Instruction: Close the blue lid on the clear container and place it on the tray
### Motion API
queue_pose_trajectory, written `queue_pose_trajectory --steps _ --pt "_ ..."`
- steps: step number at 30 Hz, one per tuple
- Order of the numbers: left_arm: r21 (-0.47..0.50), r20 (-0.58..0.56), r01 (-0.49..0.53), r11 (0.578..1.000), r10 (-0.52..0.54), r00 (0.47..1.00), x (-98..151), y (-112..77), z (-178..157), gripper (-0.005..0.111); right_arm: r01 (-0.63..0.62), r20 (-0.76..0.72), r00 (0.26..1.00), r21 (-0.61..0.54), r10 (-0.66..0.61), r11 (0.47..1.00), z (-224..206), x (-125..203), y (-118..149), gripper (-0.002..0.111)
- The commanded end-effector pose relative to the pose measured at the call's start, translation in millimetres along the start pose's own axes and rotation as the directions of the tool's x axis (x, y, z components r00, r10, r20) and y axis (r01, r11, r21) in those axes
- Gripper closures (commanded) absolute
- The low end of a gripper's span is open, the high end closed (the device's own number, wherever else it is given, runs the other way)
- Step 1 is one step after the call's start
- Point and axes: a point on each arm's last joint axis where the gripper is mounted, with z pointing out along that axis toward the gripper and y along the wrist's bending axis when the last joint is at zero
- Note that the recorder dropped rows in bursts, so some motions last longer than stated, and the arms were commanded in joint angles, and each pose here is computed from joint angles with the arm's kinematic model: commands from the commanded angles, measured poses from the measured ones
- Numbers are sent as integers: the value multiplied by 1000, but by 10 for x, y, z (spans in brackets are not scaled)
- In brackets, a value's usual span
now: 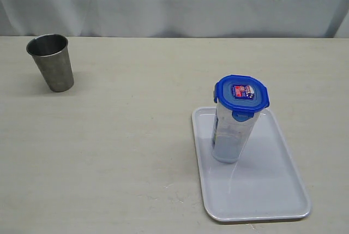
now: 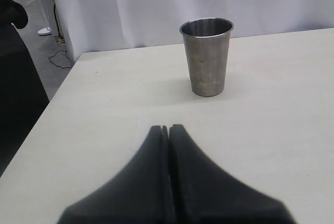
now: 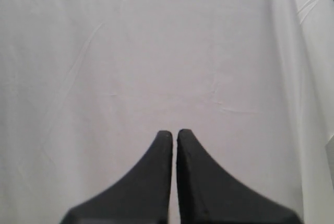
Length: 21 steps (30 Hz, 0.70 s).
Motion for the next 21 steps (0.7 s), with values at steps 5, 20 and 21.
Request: queue_pose_trajectory --steps 5,20,21 --pt "0 6 9 1000 -9 1000 3 -1 0 107 80 -98 992 -11 -80 997 -50 268 -18 104" --pt "-2 6 0 1000 0 1000 3 1 0 107 225 -491 837 -92 -241 970 -167 631 -51 104" --pt "-2 6 0 1000 0 1000 3 1 0 107 227 -519 820 -95 -242 969 -183 656 -57 104"
